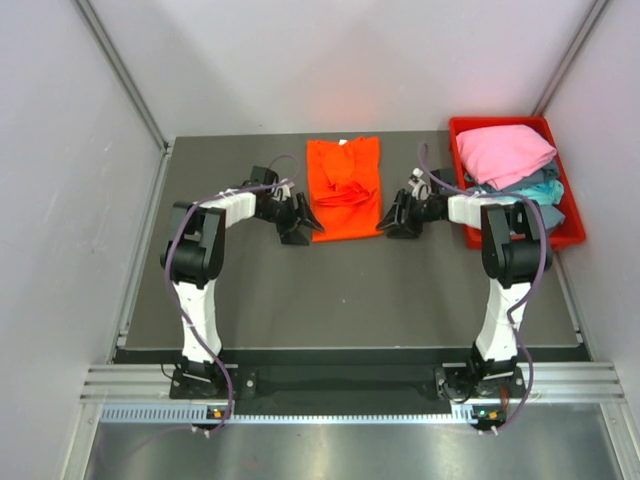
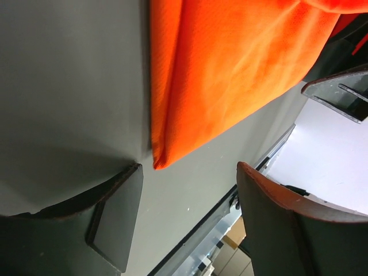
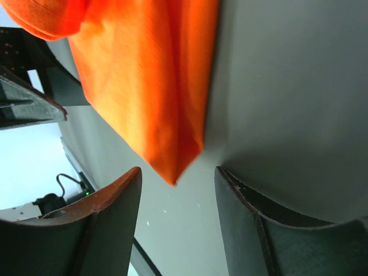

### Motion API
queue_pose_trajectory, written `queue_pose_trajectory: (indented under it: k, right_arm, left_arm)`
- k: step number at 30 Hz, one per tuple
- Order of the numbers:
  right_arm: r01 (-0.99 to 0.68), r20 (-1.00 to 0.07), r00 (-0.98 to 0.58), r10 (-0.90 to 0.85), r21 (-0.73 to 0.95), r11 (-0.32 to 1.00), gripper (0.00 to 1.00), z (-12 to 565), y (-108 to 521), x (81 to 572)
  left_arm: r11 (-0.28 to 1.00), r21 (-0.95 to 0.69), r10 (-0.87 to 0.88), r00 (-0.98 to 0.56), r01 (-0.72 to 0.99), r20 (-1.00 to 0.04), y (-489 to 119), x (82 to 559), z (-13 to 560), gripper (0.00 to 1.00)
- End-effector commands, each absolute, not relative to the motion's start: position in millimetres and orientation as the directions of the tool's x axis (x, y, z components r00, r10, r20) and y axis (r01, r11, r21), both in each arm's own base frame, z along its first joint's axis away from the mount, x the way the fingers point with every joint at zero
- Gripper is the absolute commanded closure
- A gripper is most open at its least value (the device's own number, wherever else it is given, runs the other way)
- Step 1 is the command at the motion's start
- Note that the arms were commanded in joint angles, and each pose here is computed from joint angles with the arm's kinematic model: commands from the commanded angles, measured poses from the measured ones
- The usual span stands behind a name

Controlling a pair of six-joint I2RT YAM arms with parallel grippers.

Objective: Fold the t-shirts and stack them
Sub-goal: Fold the tshirt

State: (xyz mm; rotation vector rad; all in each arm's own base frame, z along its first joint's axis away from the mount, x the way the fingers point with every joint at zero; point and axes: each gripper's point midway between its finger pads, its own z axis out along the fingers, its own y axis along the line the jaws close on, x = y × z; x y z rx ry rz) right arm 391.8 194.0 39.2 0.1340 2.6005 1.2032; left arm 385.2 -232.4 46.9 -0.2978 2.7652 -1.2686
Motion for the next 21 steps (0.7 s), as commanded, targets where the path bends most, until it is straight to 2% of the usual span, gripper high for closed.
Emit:
queue_pose_trajectory:
  k: [1, 6, 11, 15, 17, 18, 19, 20, 21]
  right_arm:
    - [-0.071, -0.239, -0.954, 0.181, 0.767, 0.638, 0.46, 39, 211, 403]
    - [-0.063, -0.217, -0.962, 0.169, 0.773, 0.632, 0.49, 33, 222, 399]
    - [-0.048, -0.202, -0.964, 0.171, 0.77, 0.636, 0.59, 28, 221, 397]
    - [-0.05, -0.207, -0.963, 0.172, 0.766, 0.641, 0.68, 29, 220, 396]
    - [-0.056, -0.213, -0.963, 0.167, 0.761, 0.646, 0.7, 30, 220, 395]
    - [-0.061, -0.218, -0.962, 0.166, 0.759, 0.648, 0.75, 31, 220, 396]
    - [-0.061, -0.22, -0.961, 0.165, 0.756, 0.652, 0.78, 32, 218, 395]
    - [-0.073, -0.233, -0.959, 0.162, 0.753, 0.654, 0.8, 35, 217, 396]
    - [-0.076, -0.241, -0.957, 0.162, 0.747, 0.661, 0.88, 36, 216, 396]
  left_arm:
    - [0.64, -0.762, -0.202, -0.978, -0.1, -0.041, -240, 398, 44, 0.29]
    - [0.645, -0.756, -0.205, -0.978, -0.114, -0.028, -240, 396, 38, 0.34]
    - [0.645, -0.754, -0.209, -0.978, -0.127, -0.014, -240, 395, 34, 0.48]
    - [0.639, -0.758, -0.212, -0.977, -0.131, -0.01, -241, 396, 33, 0.63]
    - [0.639, -0.757, -0.215, -0.977, -0.133, -0.009, -241, 397, 34, 0.74]
    - [0.64, -0.757, -0.214, -0.977, -0.134, -0.008, -241, 396, 33, 0.78]
    - [0.64, -0.757, -0.216, -0.976, -0.133, -0.011, -240, 397, 35, 0.89]
    - [0.641, -0.757, -0.215, -0.976, -0.128, -0.017, -240, 397, 37, 0.93]
    - [0.642, -0.755, -0.215, -0.976, -0.129, -0.016, -240, 396, 38, 0.96]
